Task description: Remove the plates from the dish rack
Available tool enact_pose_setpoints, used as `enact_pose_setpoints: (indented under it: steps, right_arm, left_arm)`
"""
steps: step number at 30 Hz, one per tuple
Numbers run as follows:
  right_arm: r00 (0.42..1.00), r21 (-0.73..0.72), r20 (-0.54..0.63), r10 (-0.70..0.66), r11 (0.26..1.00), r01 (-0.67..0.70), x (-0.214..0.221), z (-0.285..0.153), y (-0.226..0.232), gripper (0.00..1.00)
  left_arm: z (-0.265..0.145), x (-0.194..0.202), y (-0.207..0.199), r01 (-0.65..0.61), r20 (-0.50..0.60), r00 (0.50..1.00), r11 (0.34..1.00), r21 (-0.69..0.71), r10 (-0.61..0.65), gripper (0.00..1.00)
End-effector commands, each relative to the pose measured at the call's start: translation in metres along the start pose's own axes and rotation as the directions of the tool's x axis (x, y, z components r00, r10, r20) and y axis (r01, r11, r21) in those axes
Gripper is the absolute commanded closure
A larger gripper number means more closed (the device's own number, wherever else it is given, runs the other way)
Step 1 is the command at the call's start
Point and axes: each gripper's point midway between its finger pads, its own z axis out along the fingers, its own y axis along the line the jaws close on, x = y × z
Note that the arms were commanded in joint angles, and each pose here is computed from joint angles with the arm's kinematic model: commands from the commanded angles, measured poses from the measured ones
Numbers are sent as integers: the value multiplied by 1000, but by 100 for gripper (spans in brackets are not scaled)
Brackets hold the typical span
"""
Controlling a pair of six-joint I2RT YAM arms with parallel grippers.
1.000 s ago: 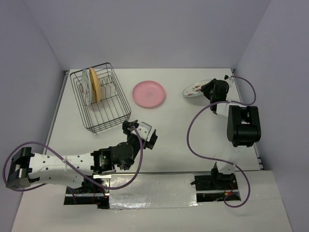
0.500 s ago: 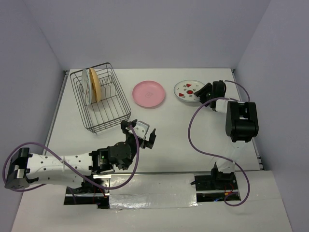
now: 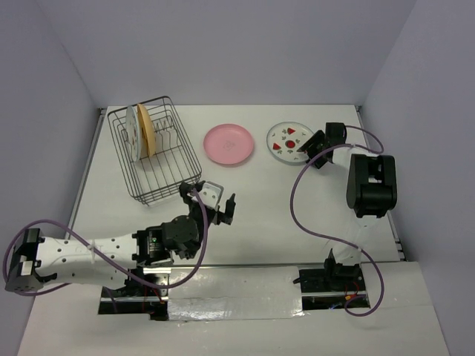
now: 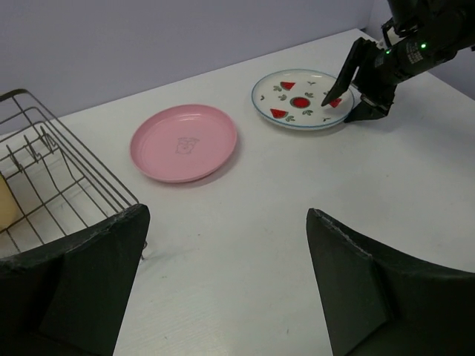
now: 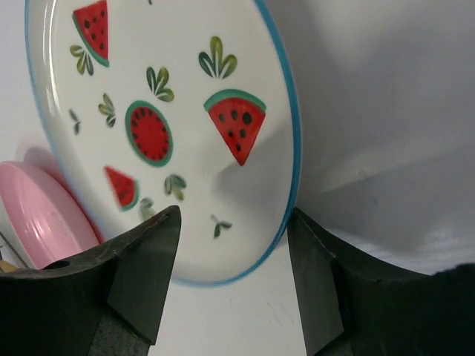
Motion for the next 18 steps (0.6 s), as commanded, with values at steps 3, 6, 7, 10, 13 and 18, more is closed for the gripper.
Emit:
enact_pose_setpoints:
  steps: [3,6,7,10,13,18]
  right_arm:
    - [999,96,-49,-10,995,15,6,-31,-10,26]
    - [995,80,-99,14,997,-6,21,-36,-20,26]
    - [992,56,-127,27,998,-20,30,-38,-20,26]
    - [991,-10,-135,21,1000,-22,37,-50,-13,26]
    - [995,-205,-84,-44,978,26,35,-77,21,27]
    - [991,-340,18,-130,932,128,29,-130,51,27]
  left_arm:
    - [28,-20,30,92,-49,994,983,-162,-101,1]
    - [53,-21,71,92,-118,984,954,-285,-130,1]
    - [65,-24,93,114,-131,978,939,-324,-164,1]
    - [77,-32,125,156,-106,972,912,-380,-211,1]
    - [88,-33,161,192,-104,959,876,-443,-263,4]
    - [103,-39,228,264,-99,928,820,-508,-360,16]
